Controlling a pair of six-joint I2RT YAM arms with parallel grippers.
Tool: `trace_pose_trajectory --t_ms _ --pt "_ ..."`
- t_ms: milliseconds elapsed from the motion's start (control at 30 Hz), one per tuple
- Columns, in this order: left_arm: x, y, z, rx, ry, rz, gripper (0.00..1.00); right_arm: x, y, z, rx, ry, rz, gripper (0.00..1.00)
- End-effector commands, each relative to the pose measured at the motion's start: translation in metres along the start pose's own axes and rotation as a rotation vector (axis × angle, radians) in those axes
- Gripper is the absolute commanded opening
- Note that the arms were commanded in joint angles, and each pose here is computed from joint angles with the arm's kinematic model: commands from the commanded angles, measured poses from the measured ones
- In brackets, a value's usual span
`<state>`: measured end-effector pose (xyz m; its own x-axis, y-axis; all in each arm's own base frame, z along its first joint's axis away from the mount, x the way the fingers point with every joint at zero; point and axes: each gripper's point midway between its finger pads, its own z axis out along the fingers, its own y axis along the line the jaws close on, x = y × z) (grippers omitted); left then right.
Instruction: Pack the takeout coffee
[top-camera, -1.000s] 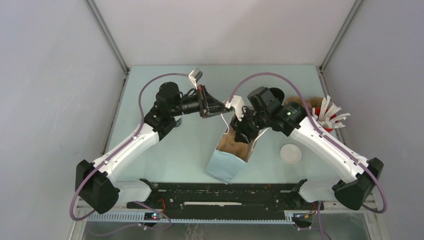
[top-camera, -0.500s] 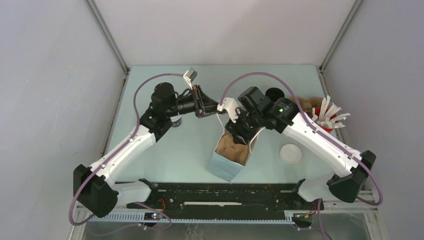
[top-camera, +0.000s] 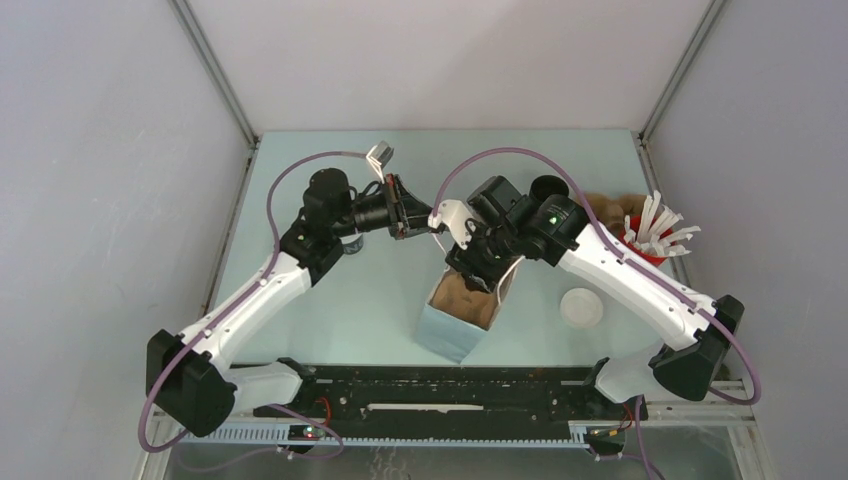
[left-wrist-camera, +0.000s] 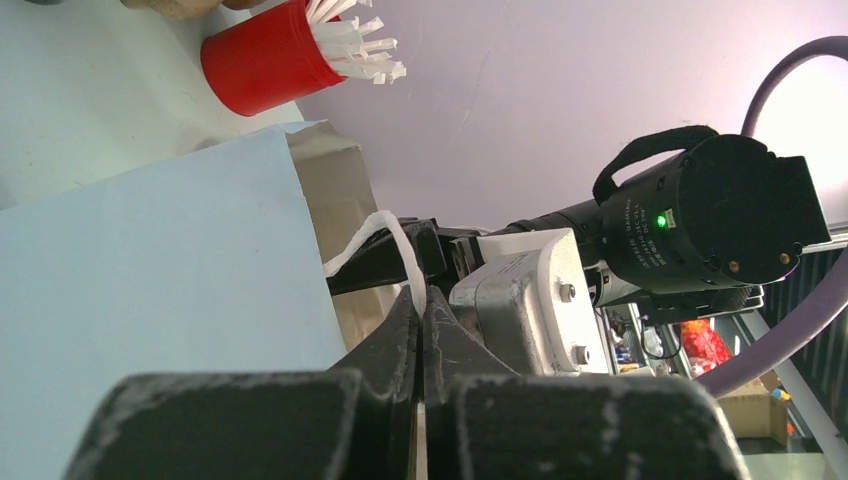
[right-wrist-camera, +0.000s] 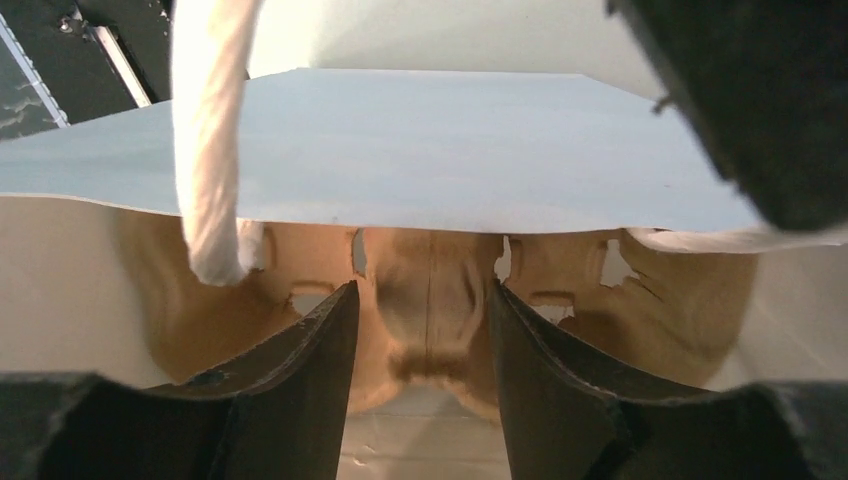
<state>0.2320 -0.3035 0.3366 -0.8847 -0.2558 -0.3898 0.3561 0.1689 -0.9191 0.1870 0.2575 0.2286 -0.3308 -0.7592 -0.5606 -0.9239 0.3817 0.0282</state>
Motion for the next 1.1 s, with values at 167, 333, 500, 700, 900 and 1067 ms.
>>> trace_pose_trajectory --t_ms 167,333,500,700,900,1067 --pt "0.0 -0.01 -0.01 0.033 -0.023 0.054 0.0 -0.024 -0.002 -0.018 0.063 -0.08 0.017 0.71" --pt "0.0 -0.009 -0.01 0.033 -0.02 0.045 0.0 -0.054 -0.006 -0.06 0.142 -0.196 0.083 0.76" --pt "-0.004 -0.014 -0.01 0.033 -0.028 0.044 0.0 -0.081 -0.022 -0.112 0.296 -0.322 0.377 0.86" --pt "-0.006 -0.017 -0.009 0.031 -0.033 0.035 0.0 -0.059 -0.009 -0.129 0.269 -0.294 0.85 1.0" --pt "-0.008 -0.019 -0.009 0.03 -0.032 0.033 0.0 -0.062 0.022 -0.1 0.086 -0.278 1.184 1.0" --pt "-0.009 -0.019 -0.009 0.022 -0.04 0.029 0.0 -0.061 0.016 -0.09 0.058 -0.373 1.261 0.96"
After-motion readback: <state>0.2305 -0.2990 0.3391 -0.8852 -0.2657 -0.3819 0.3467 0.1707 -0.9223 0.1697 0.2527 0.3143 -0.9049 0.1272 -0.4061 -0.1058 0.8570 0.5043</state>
